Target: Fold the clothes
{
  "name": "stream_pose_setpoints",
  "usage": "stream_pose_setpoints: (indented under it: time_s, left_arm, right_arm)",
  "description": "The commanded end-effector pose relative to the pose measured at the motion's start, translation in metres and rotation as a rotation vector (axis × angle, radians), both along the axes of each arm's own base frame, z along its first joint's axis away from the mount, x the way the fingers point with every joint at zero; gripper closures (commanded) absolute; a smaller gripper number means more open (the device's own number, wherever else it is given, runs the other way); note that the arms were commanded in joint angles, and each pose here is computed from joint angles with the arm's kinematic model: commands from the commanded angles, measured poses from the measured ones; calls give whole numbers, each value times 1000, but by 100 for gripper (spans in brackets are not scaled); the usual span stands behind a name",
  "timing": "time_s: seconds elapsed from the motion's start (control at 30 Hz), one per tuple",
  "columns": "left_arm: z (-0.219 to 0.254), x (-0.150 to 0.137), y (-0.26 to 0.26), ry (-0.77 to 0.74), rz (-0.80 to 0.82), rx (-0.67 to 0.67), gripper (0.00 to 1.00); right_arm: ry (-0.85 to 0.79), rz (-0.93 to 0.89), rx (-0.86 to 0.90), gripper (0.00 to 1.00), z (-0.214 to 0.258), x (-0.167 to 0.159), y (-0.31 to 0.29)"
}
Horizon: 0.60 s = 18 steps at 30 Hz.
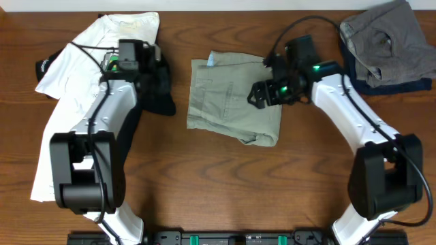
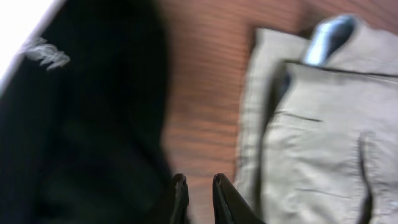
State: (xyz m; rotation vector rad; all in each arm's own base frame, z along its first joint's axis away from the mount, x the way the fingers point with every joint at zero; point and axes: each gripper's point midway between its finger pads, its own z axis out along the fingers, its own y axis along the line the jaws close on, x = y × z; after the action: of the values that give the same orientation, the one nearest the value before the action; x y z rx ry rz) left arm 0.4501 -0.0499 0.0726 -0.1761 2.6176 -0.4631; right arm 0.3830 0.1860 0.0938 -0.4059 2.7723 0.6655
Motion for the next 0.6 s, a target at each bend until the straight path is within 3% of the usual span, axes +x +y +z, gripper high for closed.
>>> stream_pose_setpoints:
  time_s: [0.0, 0.3, 0.57]
  left_arm:
    - [23, 4, 18, -40, 30, 6, 78]
    - [18, -3, 27, -3, 48, 7, 77]
    - [18, -3, 27, -4, 49, 8, 77]
  right_arm:
    - [59, 2, -27, 13, -16, -8, 6]
    - [223, 10, -85, 14, -40, -47, 8]
    - [284, -135, -216, 11, -81, -58, -25]
